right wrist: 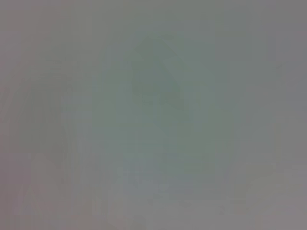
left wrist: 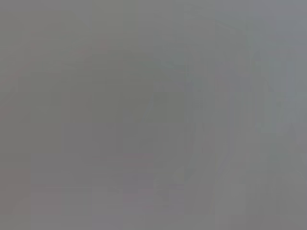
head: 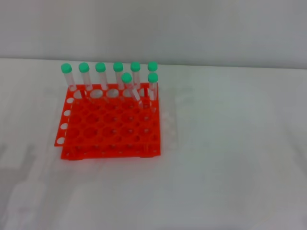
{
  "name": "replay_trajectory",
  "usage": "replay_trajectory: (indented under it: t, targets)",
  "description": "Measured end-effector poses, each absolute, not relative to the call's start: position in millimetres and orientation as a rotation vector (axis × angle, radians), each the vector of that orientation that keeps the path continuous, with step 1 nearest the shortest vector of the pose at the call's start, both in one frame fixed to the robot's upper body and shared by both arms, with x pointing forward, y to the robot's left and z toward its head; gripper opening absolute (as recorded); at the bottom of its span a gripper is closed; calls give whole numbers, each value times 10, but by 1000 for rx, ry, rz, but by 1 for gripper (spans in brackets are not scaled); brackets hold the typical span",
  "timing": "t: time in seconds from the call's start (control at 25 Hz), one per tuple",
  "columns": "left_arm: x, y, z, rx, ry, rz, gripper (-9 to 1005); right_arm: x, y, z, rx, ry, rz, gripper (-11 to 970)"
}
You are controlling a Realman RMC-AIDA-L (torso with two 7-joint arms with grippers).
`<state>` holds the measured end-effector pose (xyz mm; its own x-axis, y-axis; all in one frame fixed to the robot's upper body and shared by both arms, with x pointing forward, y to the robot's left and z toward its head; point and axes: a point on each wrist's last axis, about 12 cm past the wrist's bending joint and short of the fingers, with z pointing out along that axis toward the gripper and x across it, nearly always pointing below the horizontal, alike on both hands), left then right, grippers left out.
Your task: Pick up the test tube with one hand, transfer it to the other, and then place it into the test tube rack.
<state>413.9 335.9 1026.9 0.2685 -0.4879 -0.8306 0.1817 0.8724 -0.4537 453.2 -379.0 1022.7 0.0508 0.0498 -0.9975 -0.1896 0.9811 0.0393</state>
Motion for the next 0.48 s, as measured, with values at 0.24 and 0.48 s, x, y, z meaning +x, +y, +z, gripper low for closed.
replay_trajectory:
  t: [0.24, 0.48]
  targets:
    - [4003, 3520, 10180, -371, 1257, -359, 817, 4519, -3832, 10225, -50, 1495, 143, 862]
    - [3967, 3584, 10057, -438, 1341, -316, 816, 4479, -3828, 10206, -66, 1486, 84, 859]
